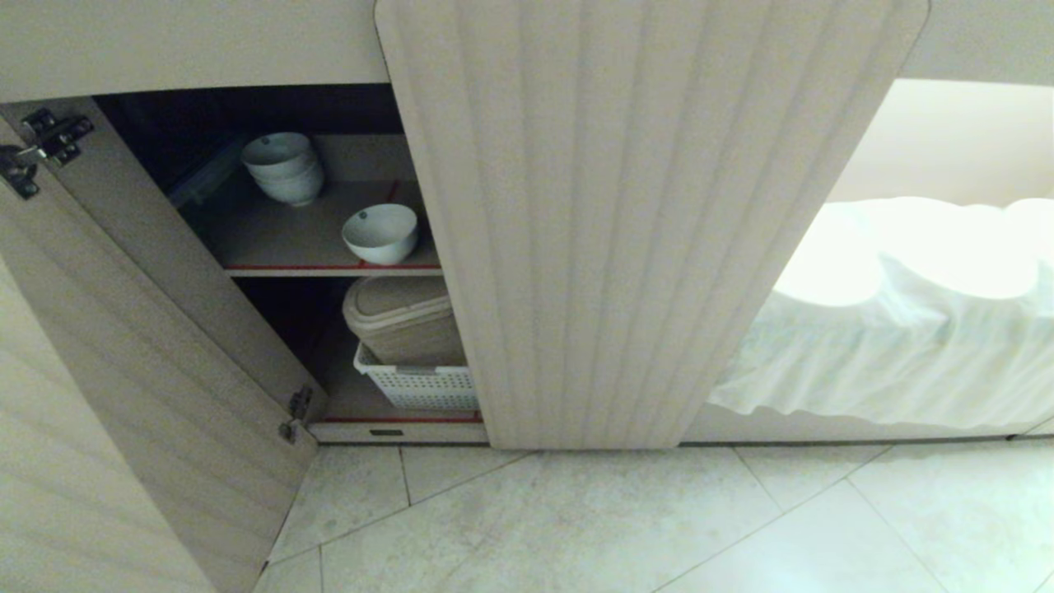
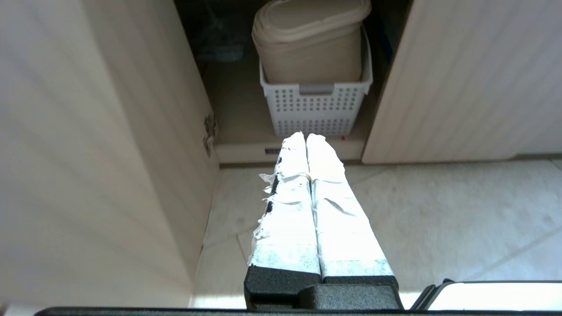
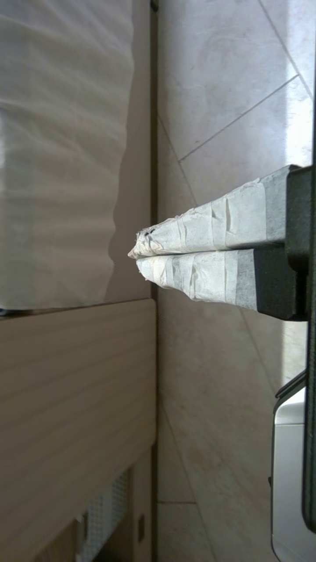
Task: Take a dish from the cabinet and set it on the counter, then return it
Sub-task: Close the cabinet door
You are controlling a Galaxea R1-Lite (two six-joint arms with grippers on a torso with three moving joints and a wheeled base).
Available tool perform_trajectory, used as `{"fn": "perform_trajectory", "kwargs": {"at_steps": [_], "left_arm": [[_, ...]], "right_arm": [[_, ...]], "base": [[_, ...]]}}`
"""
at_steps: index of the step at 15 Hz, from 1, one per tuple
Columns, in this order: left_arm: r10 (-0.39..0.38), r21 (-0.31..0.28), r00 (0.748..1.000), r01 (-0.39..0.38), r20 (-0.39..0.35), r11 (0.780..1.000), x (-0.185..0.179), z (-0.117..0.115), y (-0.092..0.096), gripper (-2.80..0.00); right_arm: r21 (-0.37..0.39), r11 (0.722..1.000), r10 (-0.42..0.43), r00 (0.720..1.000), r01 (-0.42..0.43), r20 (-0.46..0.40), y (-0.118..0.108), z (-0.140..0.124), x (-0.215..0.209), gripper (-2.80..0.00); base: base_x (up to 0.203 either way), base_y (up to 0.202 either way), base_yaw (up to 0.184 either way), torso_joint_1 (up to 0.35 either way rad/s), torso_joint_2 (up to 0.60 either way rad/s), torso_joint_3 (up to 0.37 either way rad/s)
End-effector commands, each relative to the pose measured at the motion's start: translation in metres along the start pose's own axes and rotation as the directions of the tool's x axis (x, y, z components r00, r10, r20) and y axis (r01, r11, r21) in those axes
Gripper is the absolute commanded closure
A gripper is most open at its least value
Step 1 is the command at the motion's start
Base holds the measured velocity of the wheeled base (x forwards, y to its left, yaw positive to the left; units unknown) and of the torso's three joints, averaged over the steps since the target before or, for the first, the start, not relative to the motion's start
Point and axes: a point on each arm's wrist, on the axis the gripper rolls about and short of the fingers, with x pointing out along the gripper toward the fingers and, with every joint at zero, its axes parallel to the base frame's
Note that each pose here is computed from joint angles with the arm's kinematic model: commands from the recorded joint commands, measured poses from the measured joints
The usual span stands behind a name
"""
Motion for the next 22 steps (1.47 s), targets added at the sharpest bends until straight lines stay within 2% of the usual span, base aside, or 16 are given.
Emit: {"fn": "perform_trajectory", "kwargs": {"at_steps": [1,15,22], "left_arm": [[0.000,0.000,1.000,0.000,0.001,1.000,0.0000,0.0000,0.0000,0.00],[0.000,0.000,1.000,0.000,-0.001,1.000,0.0000,-0.0002,0.0000,0.00],[0.000,0.000,1.000,0.000,-0.001,1.000,0.0000,-0.0002,0.0000,0.00]], "right_arm": [[0.000,1.000,0.000,1.000,0.000,0.001,0.0000,0.0001,0.0000,0.00],[0.000,1.000,-0.001,1.000,0.001,0.001,0.0000,0.0001,0.0000,0.00],[0.000,1.000,0.000,1.000,0.000,0.002,0.0000,0.0001,0.0000,0.00]], "base": [[-0.189,0.000,0.004,-0.002,0.00,-0.002],[-0.189,0.000,-0.001,0.003,0.00,0.003],[0.000,0.000,0.000,0.000,0.00,0.000]]}}
